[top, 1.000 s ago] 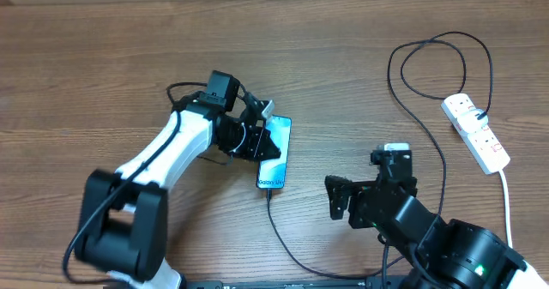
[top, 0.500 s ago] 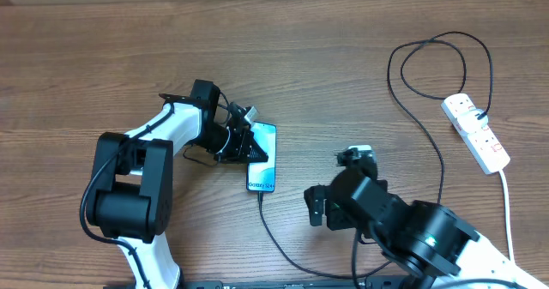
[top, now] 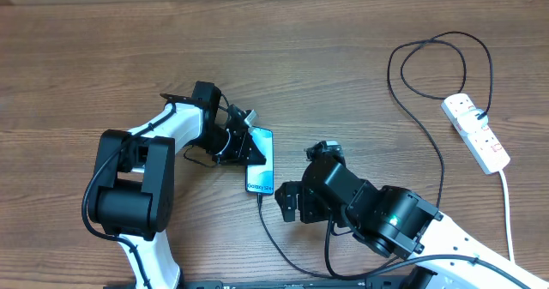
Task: Plug charger to phone and switch on socket
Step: 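Lower the phone flat onto the table with the left gripper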
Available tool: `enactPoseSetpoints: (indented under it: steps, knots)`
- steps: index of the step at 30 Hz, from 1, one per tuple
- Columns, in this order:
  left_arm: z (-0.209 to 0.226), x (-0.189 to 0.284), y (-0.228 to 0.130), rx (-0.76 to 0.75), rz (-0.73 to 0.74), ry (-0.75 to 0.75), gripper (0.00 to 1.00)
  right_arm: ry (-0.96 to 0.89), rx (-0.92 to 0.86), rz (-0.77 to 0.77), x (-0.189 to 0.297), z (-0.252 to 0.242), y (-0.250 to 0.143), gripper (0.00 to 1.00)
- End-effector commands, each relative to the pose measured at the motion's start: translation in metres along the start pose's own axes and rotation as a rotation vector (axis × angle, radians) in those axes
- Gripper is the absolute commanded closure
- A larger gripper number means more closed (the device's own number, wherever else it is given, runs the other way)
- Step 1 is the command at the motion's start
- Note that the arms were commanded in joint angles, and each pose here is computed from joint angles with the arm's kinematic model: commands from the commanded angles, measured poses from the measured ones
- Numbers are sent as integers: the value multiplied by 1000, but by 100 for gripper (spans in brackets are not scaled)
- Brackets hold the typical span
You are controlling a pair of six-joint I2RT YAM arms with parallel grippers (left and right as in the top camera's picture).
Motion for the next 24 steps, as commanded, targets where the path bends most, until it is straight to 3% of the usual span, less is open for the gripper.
enactPoseSetpoints:
  steps: [1, 5, 11, 16, 24]
  knots:
    - [19, -6, -6, 1, 33, 98, 85, 20, -81, 19, -1, 4, -1, 0]
    - [30, -4, -7, 61, 34, 174, 84, 12, -198, 22, -3, 3, -1, 0]
    - [32, -4, -8, 84, 35, 190, 74, -2, -299, 11, -4, 1, 1, 0]
    - [53, 3, -9, 163, 27, 338, 82, -20, -333, 6, -7, -1, 1, 0]
    - [70, 17, -7, 208, 19, 492, 67, -33, -333, 10, -10, -2, 1, 0]
Point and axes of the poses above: each gripper's point midway between its finger pads, its own x axis back along the fingers, its own z axis along the line the jaws close on, y = z × x, the point moved 2 cm from there along x, back along the fingers
